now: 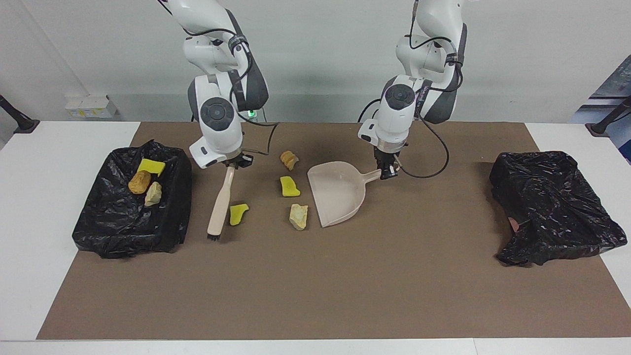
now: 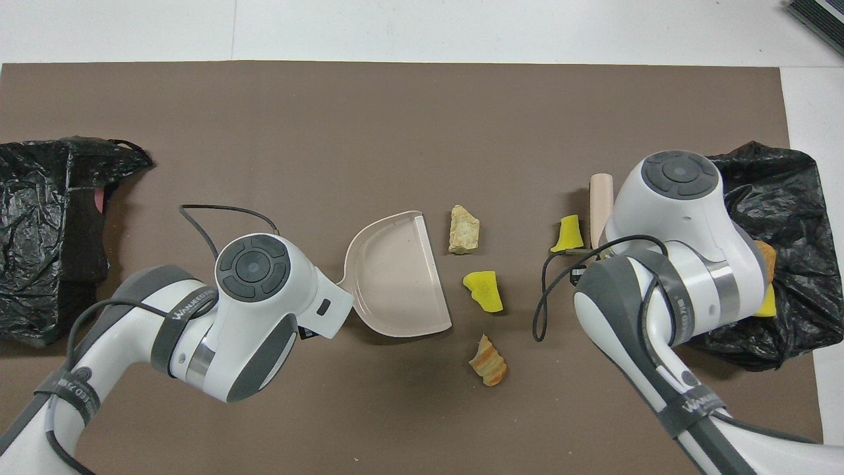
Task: Sweep and dump trash in bin
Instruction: 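Sweep the remaining pieces into the dustpan with the right gripper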
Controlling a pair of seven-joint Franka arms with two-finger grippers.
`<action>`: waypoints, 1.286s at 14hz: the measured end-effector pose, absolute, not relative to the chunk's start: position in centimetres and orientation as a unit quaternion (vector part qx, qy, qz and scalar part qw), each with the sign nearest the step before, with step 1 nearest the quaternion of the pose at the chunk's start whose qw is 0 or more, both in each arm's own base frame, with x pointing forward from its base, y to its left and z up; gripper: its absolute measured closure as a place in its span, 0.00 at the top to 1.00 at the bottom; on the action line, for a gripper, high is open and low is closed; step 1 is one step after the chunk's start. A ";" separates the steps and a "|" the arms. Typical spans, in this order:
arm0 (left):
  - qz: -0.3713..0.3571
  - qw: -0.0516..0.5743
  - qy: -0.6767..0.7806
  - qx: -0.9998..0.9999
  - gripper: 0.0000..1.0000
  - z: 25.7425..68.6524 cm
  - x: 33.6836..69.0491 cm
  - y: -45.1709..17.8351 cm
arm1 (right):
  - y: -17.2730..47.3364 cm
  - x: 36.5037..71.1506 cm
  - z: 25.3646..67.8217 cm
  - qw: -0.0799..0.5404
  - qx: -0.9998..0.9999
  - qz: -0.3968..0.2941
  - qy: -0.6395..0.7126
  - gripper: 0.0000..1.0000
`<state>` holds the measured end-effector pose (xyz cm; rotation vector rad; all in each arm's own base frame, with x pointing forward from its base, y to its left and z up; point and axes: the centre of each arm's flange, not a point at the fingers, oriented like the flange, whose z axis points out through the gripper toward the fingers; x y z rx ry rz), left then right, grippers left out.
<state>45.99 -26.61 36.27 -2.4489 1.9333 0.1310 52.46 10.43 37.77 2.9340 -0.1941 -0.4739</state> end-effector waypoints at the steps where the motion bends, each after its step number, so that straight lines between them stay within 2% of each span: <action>1: 0.042 0.010 0.611 -0.791 0.31 36.3 45.9 -26.6 | 10.1 52.2 36.8 0.077 0.983 -0.158 -0.052 0.26; 5: 0.043 0.010 0.602 -0.797 0.31 36.4 45.6 -26.9 | 13.8 51.4 35.5 0.068 0.986 -0.149 0.012 0.26; 11: 0.046 0.012 0.603 -0.796 0.31 36.5 44.4 -27.5 | 26.7 48.5 34.7 -0.002 0.985 -0.155 0.082 0.26; 15: 0.045 0.012 0.606 -0.794 0.31 36.3 43.8 -27.7 | 33.7 45.3 35.8 -0.020 0.978 -0.159 0.136 0.26; 18: 0.037 0.013 0.610 -0.791 0.31 35.8 43.4 -28.0 | 34.1 44.0 38.5 -0.017 0.973 -0.179 0.142 0.26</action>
